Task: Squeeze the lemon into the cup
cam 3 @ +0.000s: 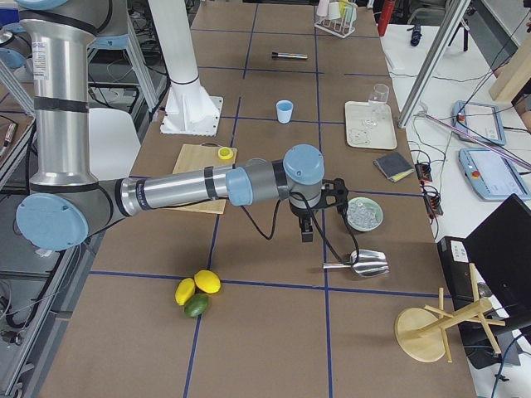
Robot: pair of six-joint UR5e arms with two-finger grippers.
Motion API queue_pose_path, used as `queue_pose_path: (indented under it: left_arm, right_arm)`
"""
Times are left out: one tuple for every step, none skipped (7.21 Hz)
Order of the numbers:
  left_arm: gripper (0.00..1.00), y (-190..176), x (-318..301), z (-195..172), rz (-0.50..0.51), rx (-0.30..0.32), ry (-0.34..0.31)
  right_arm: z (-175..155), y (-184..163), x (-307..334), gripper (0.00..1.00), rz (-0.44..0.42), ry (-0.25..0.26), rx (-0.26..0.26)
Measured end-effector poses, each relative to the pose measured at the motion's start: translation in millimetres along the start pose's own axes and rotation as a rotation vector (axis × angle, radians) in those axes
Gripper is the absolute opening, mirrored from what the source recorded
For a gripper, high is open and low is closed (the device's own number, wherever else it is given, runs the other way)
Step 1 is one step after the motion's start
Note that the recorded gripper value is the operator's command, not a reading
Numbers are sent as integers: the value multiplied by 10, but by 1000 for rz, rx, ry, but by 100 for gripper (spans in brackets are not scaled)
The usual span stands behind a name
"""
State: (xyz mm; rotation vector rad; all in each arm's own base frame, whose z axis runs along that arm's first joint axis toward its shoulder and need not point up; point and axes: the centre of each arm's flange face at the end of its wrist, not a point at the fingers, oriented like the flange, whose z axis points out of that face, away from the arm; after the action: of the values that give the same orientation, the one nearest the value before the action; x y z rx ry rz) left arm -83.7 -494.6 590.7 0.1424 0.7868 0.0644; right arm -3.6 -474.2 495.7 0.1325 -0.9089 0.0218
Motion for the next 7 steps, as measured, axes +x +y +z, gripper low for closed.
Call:
queue_pose_path:
  left_arm:
    - [100, -40, 113, 78, 15, -7, 4]
    - [100, -100, 296, 192, 16, -10, 10]
    - [100, -160, 499, 305, 8, -5, 18]
    - [100, -214, 683, 395, -2, -4, 27]
    - [100, -269, 833, 453, -8, -9, 36]
    - [100, -301, 936, 503, -17, -16, 43]
    - [100, -320, 1015, 549, -25, -22, 47]
  right_arm:
    - [93, 49, -466, 100, 43, 31, 1]
    - [152, 143, -861, 100, 77, 46, 9]
    - [171, 234, -1121, 100, 91, 38, 11]
    - [222, 317, -1353, 100, 106, 26, 5]
    - [313, 428, -1642, 100, 127, 18, 0]
    - [420, 588, -1964, 100, 147, 15, -4]
    - [556, 817, -2324, 100, 170, 18, -12]
